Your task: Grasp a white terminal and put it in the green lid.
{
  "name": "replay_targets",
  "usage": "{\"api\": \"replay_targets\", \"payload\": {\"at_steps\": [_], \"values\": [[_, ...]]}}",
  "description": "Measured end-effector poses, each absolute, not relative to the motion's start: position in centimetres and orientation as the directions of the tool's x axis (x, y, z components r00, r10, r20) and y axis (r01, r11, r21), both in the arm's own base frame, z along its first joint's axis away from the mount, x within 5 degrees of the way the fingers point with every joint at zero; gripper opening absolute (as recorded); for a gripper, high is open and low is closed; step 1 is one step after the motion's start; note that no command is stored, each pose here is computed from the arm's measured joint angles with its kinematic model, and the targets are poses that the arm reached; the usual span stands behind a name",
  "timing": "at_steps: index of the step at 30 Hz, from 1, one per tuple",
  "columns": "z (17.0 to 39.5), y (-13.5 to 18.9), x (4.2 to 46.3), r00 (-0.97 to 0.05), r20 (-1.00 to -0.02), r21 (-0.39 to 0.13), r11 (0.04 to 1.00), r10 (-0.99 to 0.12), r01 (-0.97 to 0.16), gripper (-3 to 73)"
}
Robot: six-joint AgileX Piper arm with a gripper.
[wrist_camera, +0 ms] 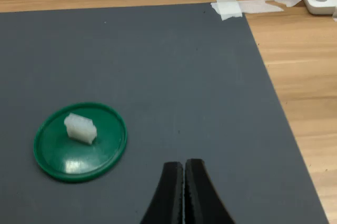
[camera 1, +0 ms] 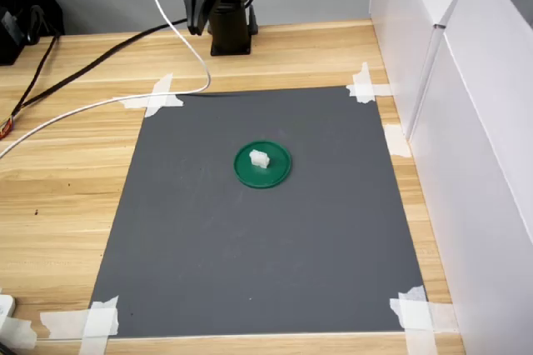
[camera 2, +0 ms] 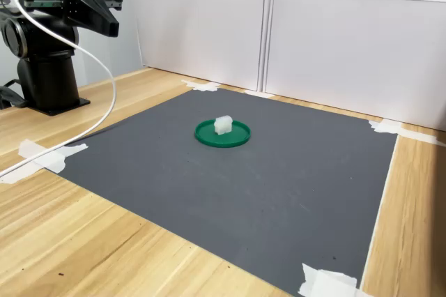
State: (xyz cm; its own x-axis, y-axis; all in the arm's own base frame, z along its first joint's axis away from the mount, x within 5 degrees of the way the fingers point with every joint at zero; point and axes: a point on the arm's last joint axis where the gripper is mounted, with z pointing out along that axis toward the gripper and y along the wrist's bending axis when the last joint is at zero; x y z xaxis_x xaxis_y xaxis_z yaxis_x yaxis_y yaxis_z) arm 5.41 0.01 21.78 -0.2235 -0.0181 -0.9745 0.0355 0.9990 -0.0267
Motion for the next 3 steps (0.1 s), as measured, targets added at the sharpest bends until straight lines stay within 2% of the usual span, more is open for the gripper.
{"api": "replay_targets", "payload": {"at_steps": [3], "values": [[21.29, 0.04, 5.18, -0.216, -0.976, -0.027, 0.999, -0.019, 0.035, -1.5]]}}
